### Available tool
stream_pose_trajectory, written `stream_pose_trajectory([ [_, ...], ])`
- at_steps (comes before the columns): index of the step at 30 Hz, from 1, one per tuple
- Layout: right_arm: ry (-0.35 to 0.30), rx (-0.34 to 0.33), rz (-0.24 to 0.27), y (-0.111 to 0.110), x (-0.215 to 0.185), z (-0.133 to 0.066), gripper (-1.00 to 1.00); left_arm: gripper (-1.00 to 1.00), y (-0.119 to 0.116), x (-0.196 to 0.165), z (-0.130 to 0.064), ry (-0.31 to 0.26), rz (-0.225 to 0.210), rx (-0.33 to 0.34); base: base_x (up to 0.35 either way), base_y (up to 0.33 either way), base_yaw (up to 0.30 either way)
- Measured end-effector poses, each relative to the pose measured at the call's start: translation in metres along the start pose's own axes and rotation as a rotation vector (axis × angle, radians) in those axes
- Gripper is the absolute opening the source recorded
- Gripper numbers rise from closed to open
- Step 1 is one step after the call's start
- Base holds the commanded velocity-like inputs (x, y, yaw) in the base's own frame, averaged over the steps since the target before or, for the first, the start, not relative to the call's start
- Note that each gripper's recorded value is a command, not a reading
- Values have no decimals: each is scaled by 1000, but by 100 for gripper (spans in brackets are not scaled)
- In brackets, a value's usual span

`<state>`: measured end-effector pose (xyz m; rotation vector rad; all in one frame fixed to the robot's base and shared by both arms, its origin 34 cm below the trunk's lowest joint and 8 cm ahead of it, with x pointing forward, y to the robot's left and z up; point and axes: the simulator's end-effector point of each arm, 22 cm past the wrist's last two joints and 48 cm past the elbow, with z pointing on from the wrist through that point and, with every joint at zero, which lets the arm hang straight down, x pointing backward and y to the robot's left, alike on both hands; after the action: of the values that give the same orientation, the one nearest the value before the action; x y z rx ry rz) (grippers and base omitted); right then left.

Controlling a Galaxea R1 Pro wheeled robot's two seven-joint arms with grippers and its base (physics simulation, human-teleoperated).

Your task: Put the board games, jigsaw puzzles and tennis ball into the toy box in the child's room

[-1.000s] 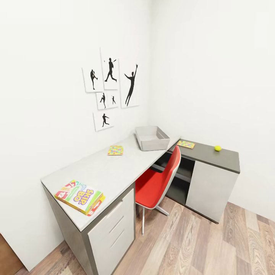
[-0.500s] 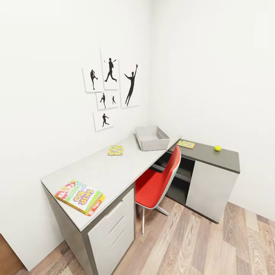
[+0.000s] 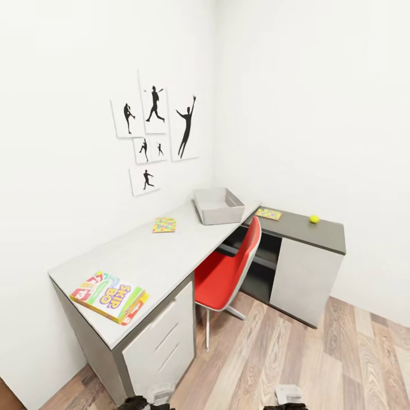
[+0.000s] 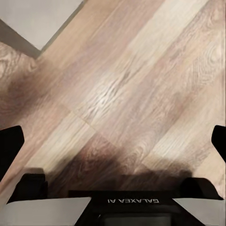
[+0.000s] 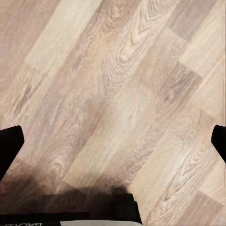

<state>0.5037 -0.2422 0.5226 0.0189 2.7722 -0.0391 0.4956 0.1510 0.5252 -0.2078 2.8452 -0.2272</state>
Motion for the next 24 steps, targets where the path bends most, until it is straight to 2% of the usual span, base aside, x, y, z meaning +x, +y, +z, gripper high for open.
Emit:
stream_pose_trajectory([
  [2, -7, 3, 1, -3, -16, -3, 100, 100, -7, -14, -3, -13, -15, 8, 0, 0, -253],
  [10, 23, 10, 1, -11, -38, -10, 100, 100, -26, -43, -9, -52, -53, 38, 0, 0, -270],
  [12, 18, 21, 4, -20, -53, -15, 100, 100, -42, -58, -14, -79, -72, 64, 0, 0, -281],
  [17, 14, 29, 6, -26, -60, -17, 100, 100, -48, -66, -16, -95, -79, 75, 0, 0, -282],
  [21, -3, 52, 15, -47, -74, -21, 100, 100, -51, -67, -17, -103, -84, 81, 0, 0, -284],
  [24, -16, 55, 22, -51, -81, -23, 100, 100, -52, -67, -17, -105, -85, 84, 0, 0, -284],
])
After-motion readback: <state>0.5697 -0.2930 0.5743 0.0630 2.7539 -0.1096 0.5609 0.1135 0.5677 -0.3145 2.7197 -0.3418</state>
